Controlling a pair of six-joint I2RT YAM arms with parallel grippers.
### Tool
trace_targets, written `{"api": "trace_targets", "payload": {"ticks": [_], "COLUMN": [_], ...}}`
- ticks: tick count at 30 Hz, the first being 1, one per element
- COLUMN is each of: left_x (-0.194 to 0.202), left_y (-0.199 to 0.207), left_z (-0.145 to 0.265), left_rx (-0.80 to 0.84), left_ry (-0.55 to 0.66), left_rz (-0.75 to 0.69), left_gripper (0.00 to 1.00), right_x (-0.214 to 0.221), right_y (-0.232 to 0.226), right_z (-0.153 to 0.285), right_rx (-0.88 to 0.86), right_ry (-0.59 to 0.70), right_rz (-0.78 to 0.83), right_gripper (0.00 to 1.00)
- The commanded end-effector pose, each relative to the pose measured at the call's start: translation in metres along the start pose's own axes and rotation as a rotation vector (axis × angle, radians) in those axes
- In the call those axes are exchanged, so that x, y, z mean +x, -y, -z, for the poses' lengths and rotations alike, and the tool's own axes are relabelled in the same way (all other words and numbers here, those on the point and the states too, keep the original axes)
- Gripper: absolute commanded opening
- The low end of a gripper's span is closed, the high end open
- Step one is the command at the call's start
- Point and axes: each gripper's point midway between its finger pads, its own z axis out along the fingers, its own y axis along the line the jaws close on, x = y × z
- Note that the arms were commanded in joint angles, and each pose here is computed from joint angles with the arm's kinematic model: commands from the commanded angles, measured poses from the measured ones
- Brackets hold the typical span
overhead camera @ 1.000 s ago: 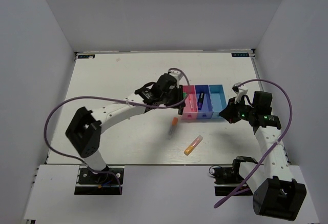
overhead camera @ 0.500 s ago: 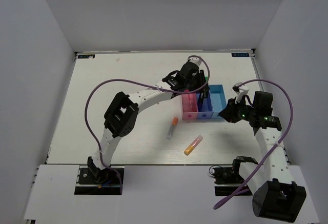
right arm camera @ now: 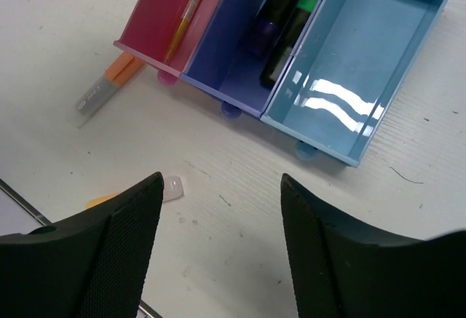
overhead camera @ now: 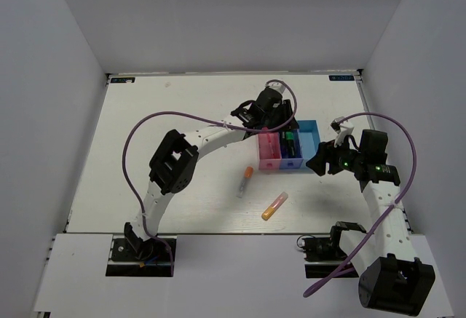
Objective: Sort the stationery into containers
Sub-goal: Place the pen in the storage box, then pick up the stationery from the center of the board.
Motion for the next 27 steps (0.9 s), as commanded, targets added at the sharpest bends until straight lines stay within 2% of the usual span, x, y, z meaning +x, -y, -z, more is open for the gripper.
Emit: {"api": "trace_targets", "payload": {"ticks": [1,2,4,5,6,7,8,9,10,11,12,13,14,15,16,19,20,21,24,25,27], "left_x": [-0.014,-0.018,-0.014,-0.015,-0.016,-0.014,-0.014,-0.011,-0.011,0.002,0.012,0.022,0.028,0.045,0.050,0.076,0.081,0.097,0.115,0.120,0.131], "left_y": [0.019,0.023,0.022,0.023,0.025,0.027,0.028,0.026,0.031,0.017,0.005,-0.008,-0.017,-0.041,-0.051,-0.090,-0.098,-0.112,-0.127,-0.133,-0.148], "left_z": [0.015,0.020,0.022,0.032,0.037,0.042,0.055,0.070,0.091,0.097,0.118,0.140,0.151,0.182,0.192,0.236,0.244,0.261,0.280,0.289,0.294], "left_rx": [0.047,0.054,0.055,0.062,0.068,0.074,0.075,0.061,0.064,0.036,-0.005,-0.039,-0.063,-0.144,-0.175,-0.283,-0.298,-0.319,-0.329,-0.333,-0.361], "left_ry": [0.018,0.023,0.020,0.026,0.027,0.022,0.019,0.004,0.001,-0.032,-0.057,-0.082,-0.097,-0.143,-0.162,-0.272,-0.293,-0.330,-0.357,-0.346,-0.355], "left_rz": [0.001,-0.002,-0.008,-0.011,-0.015,-0.044,-0.057,-0.069,-0.130,-0.147,-0.187,-0.221,-0.262,-0.279,-0.316,-0.347,-0.359,-0.354,-0.362,-0.367,-0.365], "left_gripper": [0.53,0.53,0.39,0.31,0.14,0.07,0.04,0.02,0.02,0.05,0.12,0.36,0.46,0.54,0.61,0.67,0.69,0.69,0.70,0.70,0.72], "right_x": [-0.017,-0.018,-0.017,-0.017,-0.018,-0.017,-0.013,-0.007,-0.004,0.009,0.031,0.031,0.029,0.041,0.044,0.062,0.068,0.068,0.083,0.089,0.111], "right_y": [0.001,0.000,-0.001,-0.001,-0.001,-0.007,-0.011,-0.014,-0.038,-0.049,-0.068,-0.081,-0.087,-0.098,-0.102,-0.102,-0.102,-0.103,-0.110,-0.107,-0.096], "right_z": [0.006,0.006,0.005,0.006,0.006,0.006,0.004,0.001,0.002,0.001,0.007,0.010,0.010,0.018,0.020,0.018,0.015,0.015,0.010,0.000,-0.006], "right_rx": [0.013,0.010,0.004,0.004,0.001,-0.034,-0.066,-0.100,-0.258,-0.336,-0.465,-0.554,-0.602,-0.658,-0.684,-0.741,-0.785,-0.806,-0.915,-0.933,-0.935], "right_ry": [0.041,0.044,0.040,0.043,0.046,0.053,0.048,0.043,0.076,0.073,0.055,0.128,0.205,0.181,0.232,0.174,0.168,0.163,0.101,0.076,-0.042], "right_rz": [0.031,0.031,0.033,0.035,0.040,0.063,0.076,0.136,0.230,0.263,0.342,0.498,0.672,0.659,0.816,0.879,0.971,0.990,1.033,1.101,1.134], "right_gripper": [0.68,0.64,0.56,0.40,0.31,0.24,0.21,0.25,0.29,0.34,0.47,0.52,0.56,0.63,0.66,0.66,0.66,0.66,0.66,0.66,0.66]}}
